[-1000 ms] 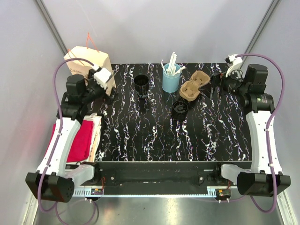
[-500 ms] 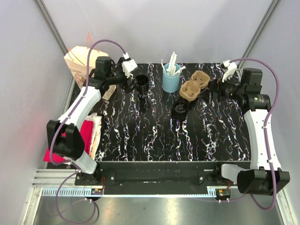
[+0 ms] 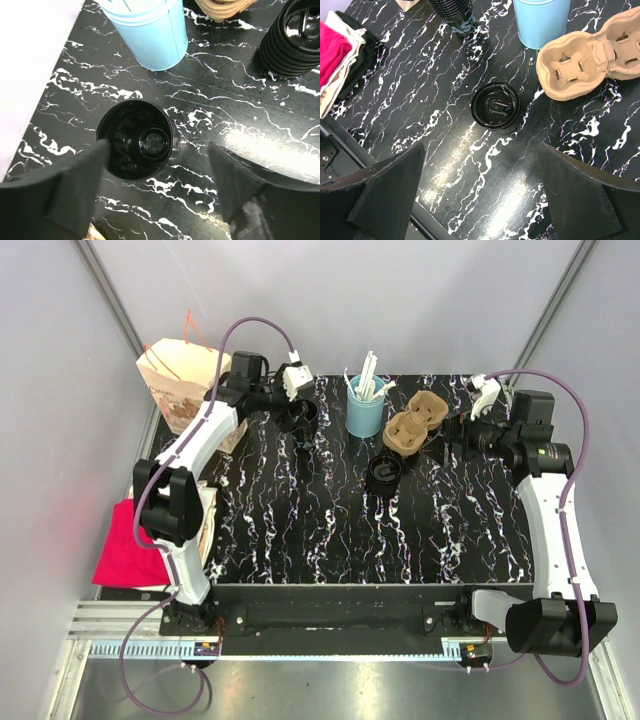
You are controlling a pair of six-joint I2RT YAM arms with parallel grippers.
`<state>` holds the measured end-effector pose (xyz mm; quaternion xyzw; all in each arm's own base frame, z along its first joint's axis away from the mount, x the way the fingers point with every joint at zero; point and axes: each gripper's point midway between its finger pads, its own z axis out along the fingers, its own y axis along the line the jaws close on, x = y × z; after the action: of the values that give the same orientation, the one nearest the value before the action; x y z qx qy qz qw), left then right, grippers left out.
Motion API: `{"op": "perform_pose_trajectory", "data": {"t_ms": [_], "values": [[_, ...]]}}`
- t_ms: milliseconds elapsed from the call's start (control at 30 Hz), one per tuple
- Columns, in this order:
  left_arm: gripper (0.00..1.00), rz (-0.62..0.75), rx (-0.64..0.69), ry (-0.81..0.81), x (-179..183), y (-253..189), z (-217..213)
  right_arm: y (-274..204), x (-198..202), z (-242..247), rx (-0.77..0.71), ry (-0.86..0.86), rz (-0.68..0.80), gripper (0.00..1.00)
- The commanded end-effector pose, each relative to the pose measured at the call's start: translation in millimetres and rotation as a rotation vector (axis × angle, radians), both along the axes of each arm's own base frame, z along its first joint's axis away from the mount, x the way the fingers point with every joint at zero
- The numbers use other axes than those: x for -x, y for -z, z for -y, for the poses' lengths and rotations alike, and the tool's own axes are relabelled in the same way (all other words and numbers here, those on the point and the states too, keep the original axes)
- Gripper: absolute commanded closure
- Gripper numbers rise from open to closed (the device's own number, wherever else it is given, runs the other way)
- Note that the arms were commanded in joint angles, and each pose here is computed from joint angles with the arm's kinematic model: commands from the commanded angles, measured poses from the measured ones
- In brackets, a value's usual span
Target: Pack the takeout coffee
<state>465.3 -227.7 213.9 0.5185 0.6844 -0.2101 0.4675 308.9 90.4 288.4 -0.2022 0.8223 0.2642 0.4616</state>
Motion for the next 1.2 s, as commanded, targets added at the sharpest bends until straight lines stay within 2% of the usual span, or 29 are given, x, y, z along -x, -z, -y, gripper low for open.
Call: {"op": "perform_pose_trajectory", "data": {"t_ms": [0, 33, 100, 133, 233, 367, 767, 967, 1167], "values": [[0.20, 0.026, 0.005, 0.054, -5, -9, 13, -6, 3, -5, -0.002, -0.040, 0.039, 0.01], [0.25, 0.012, 0.005, 0.058, -6, -4, 15, -7, 3, -5, -0.002, -0.040, 0.040, 0.00], [0.28, -0.001, 0.009, 0.064, -7, -3, 17, -5, 3, -5, 0.000, -0.042, 0.038, 0.00], [0.35, -0.017, 0.011, 0.070, -6, 2, 18, -5, 3, -5, 0.000, -0.042, 0.038, 0.00], [0.39, -0.044, 0.012, 0.075, -8, 8, 21, -6, 3, -5, -0.001, -0.043, 0.039, 0.00], [0.61, -0.072, 0.014, 0.066, -12, 14, 22, -5, 4, -6, -0.001, -0.046, 0.040, 0.00], [0.59, -0.111, 0.015, 0.066, -10, 20, 25, -5, 4, -6, 0.000, -0.046, 0.041, 0.00], [0.66, -0.121, 0.008, 0.067, -9, 24, 27, -5, 4, -5, 0.001, -0.042, 0.040, 0.00], [0.64, -0.124, -0.010, 0.063, -9, 28, 26, -6, 5, -6, 0.000, -0.044, 0.043, 0.00]]}}
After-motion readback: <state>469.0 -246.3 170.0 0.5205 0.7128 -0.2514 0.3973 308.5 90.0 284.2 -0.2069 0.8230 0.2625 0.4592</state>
